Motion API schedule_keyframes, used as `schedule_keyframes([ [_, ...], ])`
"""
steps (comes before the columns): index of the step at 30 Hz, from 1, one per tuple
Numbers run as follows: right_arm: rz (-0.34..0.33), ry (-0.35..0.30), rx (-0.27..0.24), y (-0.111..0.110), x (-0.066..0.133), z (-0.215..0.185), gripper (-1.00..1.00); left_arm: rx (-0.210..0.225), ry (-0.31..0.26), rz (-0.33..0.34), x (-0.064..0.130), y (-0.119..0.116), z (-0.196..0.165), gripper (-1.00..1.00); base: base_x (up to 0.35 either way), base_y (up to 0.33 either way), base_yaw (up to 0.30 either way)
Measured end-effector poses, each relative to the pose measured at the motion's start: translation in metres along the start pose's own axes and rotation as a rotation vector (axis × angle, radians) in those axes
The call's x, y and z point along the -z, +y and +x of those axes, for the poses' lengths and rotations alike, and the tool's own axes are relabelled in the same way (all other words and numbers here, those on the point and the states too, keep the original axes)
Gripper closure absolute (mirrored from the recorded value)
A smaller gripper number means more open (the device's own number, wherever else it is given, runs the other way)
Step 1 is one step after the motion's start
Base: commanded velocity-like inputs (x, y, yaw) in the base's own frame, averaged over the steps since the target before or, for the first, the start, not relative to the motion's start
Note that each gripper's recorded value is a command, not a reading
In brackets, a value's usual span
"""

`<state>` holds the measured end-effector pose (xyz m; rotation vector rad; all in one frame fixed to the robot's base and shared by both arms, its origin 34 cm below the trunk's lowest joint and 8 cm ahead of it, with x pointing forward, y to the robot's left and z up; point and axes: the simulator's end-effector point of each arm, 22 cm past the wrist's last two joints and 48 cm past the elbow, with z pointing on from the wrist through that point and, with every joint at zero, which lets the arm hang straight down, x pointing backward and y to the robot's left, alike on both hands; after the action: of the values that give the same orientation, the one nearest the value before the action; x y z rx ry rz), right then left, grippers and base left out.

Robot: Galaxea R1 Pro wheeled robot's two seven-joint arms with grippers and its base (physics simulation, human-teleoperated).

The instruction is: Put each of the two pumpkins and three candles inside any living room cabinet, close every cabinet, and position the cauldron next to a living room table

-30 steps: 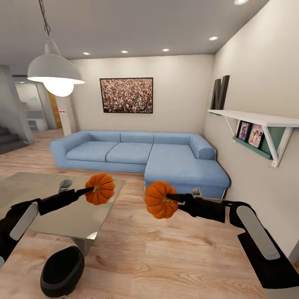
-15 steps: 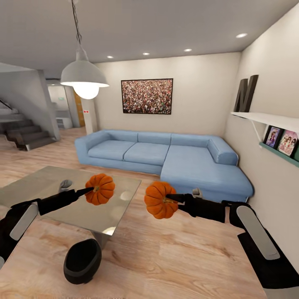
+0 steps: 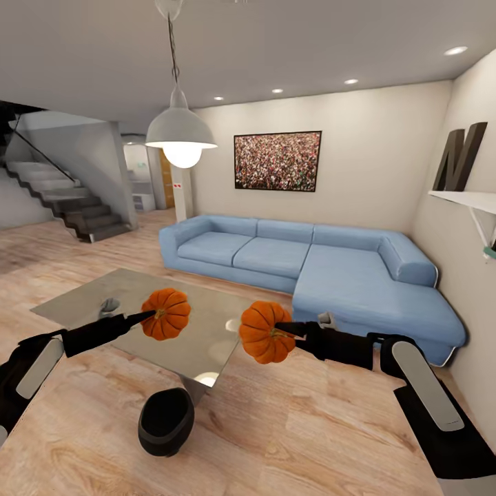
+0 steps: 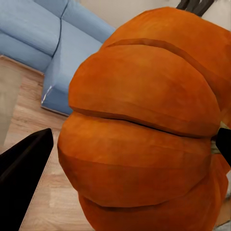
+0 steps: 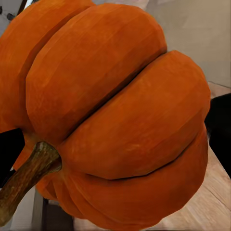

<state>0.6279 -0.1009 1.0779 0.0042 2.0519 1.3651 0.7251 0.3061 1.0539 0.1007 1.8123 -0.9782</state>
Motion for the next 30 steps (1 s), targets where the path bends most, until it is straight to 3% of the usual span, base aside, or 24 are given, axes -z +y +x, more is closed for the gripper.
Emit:
schedule_keyframes([
  [30, 0.001, 0.003, 0.001, 0.034, 0.011, -0.016, 1.00, 0.002, 0.001, 0.008, 0.009, -0.026, -0.030, 1.00, 0.000, 0.000, 0.287],
])
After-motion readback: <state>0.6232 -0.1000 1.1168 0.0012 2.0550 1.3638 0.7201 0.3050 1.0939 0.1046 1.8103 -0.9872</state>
